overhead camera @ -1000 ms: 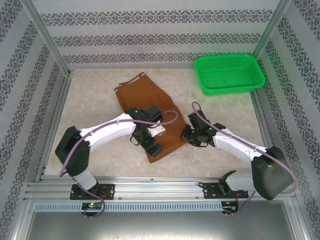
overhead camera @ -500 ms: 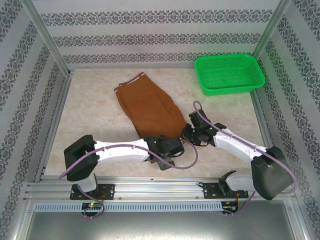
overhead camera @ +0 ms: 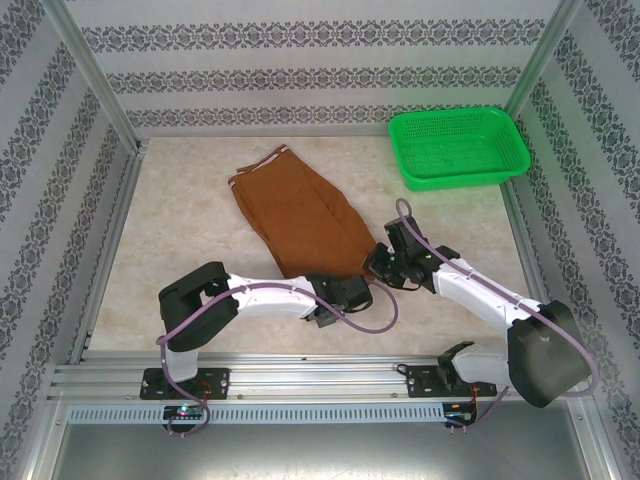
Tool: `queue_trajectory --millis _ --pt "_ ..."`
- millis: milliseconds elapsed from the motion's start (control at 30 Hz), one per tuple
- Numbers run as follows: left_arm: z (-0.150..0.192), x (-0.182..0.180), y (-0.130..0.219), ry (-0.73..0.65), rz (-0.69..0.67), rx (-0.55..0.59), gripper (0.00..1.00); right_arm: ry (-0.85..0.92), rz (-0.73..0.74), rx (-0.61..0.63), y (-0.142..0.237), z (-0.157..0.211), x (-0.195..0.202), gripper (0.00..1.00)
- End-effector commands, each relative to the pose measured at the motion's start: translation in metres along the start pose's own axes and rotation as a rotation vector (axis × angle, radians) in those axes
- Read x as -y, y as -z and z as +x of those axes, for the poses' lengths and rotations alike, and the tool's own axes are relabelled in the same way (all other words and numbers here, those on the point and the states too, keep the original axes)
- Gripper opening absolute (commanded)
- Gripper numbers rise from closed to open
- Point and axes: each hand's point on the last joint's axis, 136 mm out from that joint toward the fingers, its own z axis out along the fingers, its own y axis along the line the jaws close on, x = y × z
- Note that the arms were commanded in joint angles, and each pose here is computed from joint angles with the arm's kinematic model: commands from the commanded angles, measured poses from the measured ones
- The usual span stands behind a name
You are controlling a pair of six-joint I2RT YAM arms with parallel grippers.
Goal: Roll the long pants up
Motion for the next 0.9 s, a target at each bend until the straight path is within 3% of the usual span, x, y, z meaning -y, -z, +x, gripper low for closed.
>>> queue_trajectory --millis 0,67,167,267,300,467,667,867 --pt "0.004 0.013 0.014 -0.035 0.141 -0.031 0.0 -0.017 -0.04 -0.008 0.001 -0.007 -0.006 0.0" --pt "-0.001 0.02 0.03 -0.023 0.25 -0.026 0.0 -0.011 -0.055 0.01 0.002 -0.018 -0.009 0.03" --pt "-0.008 0.032 0.055 0.027 0.505 -0.038 0.0 0.014 -0.09 0.031 0.009 -0.04 -0.022 0.57" --pt "-0.019 0.03 0.08 0.12 0.747 -0.02 0.0 0.038 -0.09 0.076 0.022 -0.063 -0.035 0.89" --pt "-0.024 0.027 0.087 0.165 0.825 -0.002 0.0 0.045 -0.092 0.096 0.027 -0.071 -0.039 0.93" --pt "-0.035 0.009 0.11 0.302 1.137 0.051 0.03 0.052 -0.107 0.163 0.044 -0.095 -0.053 0.98" --pt "-0.05 -0.002 0.116 0.386 1.462 0.084 0.09 0.092 -0.089 0.172 0.063 -0.091 -0.057 0.97" --pt "-0.059 -0.006 0.102 0.395 1.642 0.066 0.11 0.048 -0.028 0.137 0.064 -0.066 -0.025 0.97"
